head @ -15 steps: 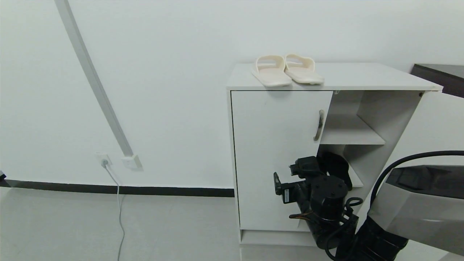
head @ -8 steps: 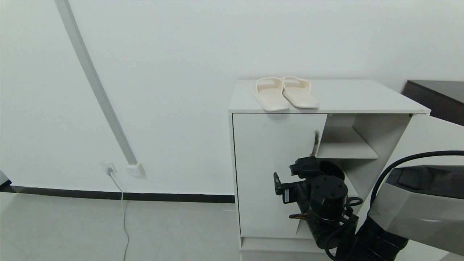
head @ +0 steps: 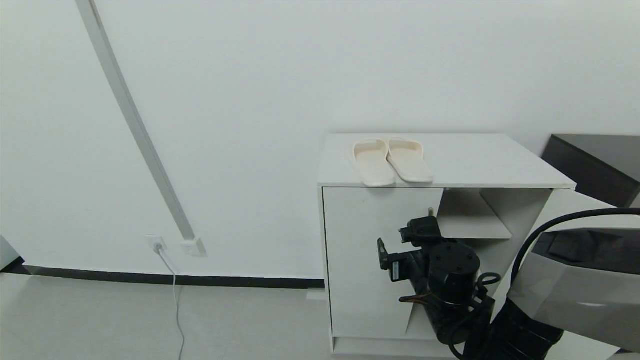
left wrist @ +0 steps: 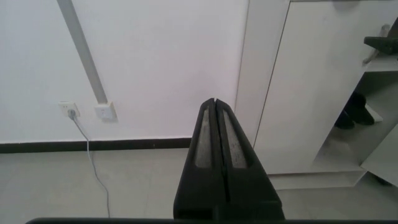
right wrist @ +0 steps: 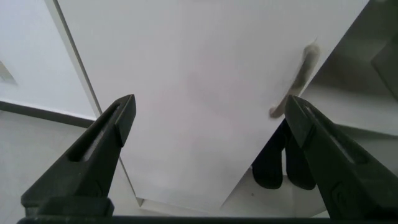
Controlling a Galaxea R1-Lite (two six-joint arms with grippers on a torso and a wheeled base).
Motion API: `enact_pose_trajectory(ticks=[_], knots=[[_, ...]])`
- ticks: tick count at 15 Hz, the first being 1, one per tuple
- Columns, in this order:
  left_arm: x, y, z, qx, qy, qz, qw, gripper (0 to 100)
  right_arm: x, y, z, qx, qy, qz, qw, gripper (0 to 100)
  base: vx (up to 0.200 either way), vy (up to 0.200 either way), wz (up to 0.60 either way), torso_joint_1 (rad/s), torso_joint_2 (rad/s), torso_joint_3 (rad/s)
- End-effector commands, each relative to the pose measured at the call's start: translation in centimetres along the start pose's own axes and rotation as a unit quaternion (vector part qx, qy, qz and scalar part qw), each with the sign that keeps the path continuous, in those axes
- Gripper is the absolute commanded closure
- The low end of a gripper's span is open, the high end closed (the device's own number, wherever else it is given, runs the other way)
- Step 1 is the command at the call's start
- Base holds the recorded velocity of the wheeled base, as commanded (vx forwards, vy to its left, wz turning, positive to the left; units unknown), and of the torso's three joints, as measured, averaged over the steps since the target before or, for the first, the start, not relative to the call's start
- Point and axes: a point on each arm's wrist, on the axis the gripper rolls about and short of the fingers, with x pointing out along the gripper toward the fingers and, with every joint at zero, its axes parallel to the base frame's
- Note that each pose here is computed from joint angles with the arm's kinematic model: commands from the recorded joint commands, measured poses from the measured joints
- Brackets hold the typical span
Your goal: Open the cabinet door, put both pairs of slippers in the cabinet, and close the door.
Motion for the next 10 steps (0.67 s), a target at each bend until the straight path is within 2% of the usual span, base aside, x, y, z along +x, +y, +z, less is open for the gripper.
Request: enact_pose_trajectory(ticks=[1,6,7,10], knots=[[0.01,0.00,0.00,0.000,0.000,0.000,1.0000,100,-0.03,-0.01,0.00,0.000,-0.001,-0.001,1.000,0,0.000,0.000,0.00,0.227,-0.53,-0.320],[0.01,0.00,0.00,0.000,0.000,0.000,1.0000,100,-0.14,-0.07,-0.10,0.001,-0.002,0.003,1.000,0,0.000,0.000,0.00,0.246,-0.57,-0.330],[0.01,0.00,0.00,0.004,0.000,0.000,1.0000,100,-0.14,-0.07,-0.12,0.001,-0.001,0.003,1.000,0,0.000,0.000,0.00,0.276,-0.60,-0.344],[0.01,0.00,0.00,0.001,0.000,0.000,1.0000,100,-0.14,-0.06,-0.11,0.001,-0.001,0.004,1.000,0,0.000,0.000,0.00,0.230,-0.50,-0.282]])
